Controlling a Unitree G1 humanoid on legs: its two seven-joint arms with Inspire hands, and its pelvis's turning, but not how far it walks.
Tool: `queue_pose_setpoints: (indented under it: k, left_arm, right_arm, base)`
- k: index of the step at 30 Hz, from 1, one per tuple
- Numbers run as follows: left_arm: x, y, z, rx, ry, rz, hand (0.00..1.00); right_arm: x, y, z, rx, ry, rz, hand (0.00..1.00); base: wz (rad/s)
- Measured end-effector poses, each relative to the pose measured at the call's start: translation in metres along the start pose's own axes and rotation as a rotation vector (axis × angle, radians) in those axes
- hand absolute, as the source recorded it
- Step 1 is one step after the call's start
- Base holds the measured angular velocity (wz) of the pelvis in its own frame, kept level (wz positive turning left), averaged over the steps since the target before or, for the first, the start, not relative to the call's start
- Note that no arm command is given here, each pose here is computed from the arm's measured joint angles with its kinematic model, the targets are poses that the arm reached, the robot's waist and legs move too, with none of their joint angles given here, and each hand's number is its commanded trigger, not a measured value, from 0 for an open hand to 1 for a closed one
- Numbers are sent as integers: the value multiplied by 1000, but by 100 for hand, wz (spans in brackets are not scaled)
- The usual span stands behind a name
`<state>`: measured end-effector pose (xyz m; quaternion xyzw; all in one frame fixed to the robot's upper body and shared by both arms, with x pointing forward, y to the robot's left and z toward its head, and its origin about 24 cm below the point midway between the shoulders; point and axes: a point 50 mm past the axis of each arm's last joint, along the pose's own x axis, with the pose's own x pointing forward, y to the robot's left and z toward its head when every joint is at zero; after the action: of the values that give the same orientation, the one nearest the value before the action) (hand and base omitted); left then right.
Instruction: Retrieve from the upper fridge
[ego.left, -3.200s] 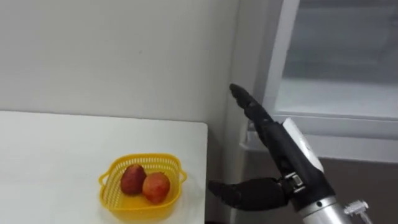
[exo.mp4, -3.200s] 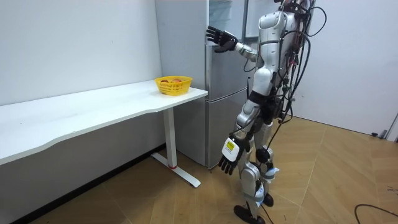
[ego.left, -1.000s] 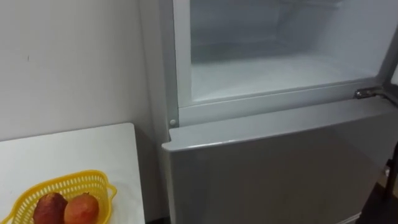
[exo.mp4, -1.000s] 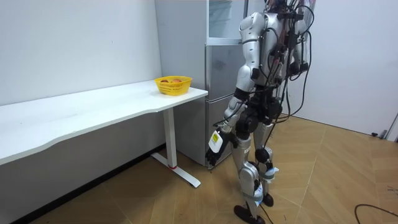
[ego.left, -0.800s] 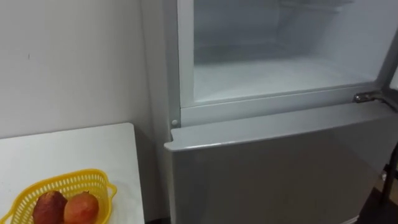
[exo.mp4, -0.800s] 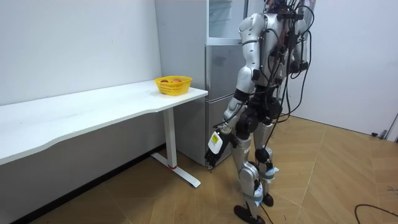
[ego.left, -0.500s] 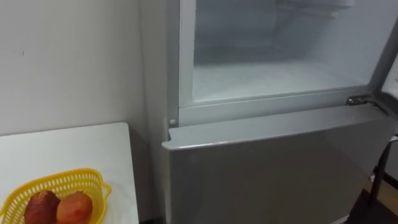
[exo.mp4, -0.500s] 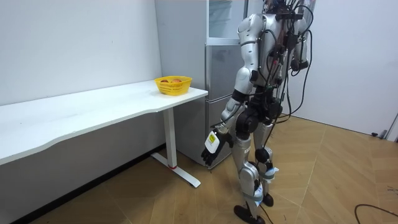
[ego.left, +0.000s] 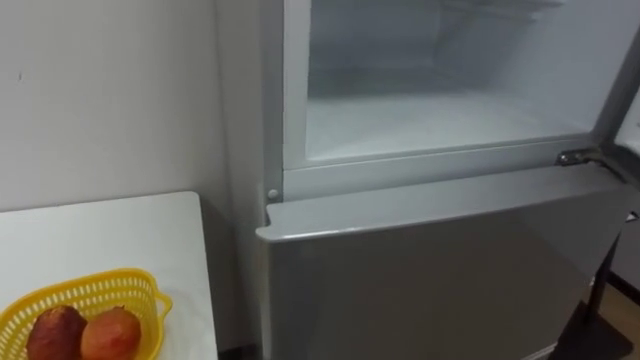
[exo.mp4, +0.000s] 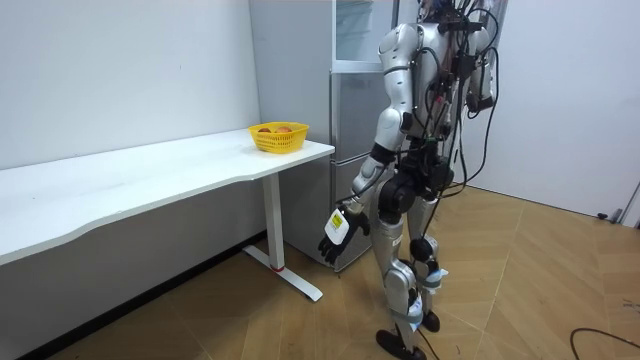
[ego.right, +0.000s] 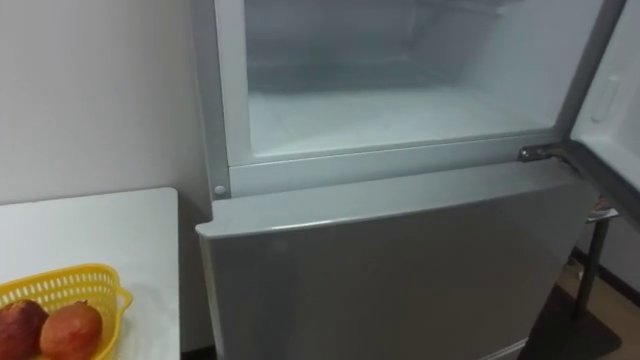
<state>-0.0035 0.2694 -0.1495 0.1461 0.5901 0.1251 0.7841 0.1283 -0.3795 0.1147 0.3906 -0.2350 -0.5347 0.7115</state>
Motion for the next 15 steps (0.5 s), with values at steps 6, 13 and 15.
queue_pose_setpoints:
  k: [6,13,15]
  left_arm:
    - [-2,0,-5,1,14,-4,0]
    - [-2,-4,-7,1,17,-22,0]
    - [-3,-5,-9,4,22,-23,0]
  right_arm:
    - [-3,12,0,35,7,100,0]
    - [-5,21,-5,30,18,191,0]
    - [-6,24,-8,16,19,220,0]
  base:
    - [-2]
    - [-4]
    - [2]
